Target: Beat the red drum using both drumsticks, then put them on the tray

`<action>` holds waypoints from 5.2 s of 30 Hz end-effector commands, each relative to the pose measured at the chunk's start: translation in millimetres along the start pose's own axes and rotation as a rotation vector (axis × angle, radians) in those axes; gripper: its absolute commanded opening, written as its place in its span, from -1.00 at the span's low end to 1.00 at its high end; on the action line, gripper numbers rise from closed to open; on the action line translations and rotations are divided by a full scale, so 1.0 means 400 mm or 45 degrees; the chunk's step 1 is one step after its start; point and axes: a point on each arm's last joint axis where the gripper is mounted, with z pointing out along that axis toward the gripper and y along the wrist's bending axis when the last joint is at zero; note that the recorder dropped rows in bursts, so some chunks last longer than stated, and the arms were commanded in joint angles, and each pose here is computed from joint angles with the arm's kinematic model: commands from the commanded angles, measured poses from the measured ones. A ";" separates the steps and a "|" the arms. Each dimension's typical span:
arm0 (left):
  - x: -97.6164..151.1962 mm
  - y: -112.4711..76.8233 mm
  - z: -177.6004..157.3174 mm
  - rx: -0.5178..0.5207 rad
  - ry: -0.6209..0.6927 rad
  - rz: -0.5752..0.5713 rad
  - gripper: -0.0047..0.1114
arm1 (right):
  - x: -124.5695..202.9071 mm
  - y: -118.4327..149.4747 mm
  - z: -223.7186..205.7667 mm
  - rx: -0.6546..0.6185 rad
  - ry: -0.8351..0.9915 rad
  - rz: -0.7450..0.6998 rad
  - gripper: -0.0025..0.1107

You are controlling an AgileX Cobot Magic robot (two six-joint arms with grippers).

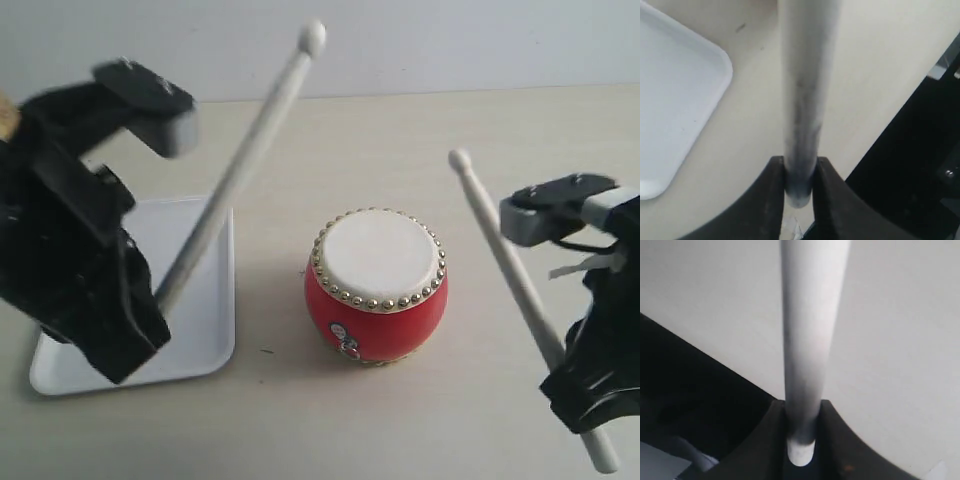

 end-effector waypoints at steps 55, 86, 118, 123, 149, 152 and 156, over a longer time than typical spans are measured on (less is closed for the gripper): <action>0.316 0.103 -0.002 -0.104 -0.360 -0.625 -0.92 | -0.360 0.231 0.092 -0.425 -0.270 -0.118 -0.96; 0.147 0.475 0.204 0.341 0.082 -1.109 -0.92 | -0.708 0.250 0.363 -0.326 0.147 0.299 -0.96; 0.164 0.496 0.305 0.463 0.270 -1.130 -0.92 | -0.707 0.249 0.406 -0.369 0.200 0.342 -0.96; 0.156 0.503 0.298 0.454 0.253 -1.123 -0.92 | -0.707 0.251 0.410 -0.382 0.208 0.353 -0.96; 0.150 0.508 0.293 0.451 0.241 -1.112 -0.92 | -0.707 0.247 0.421 -0.374 0.217 0.352 -0.96; 0.150 0.508 0.293 0.451 0.241 -1.112 -0.92 | -0.707 0.248 0.421 -0.376 0.217 0.350 -0.96; 0.150 0.508 0.293 0.451 0.241 -1.112 -0.92 | -0.707 0.248 0.421 -0.376 0.217 0.350 -0.96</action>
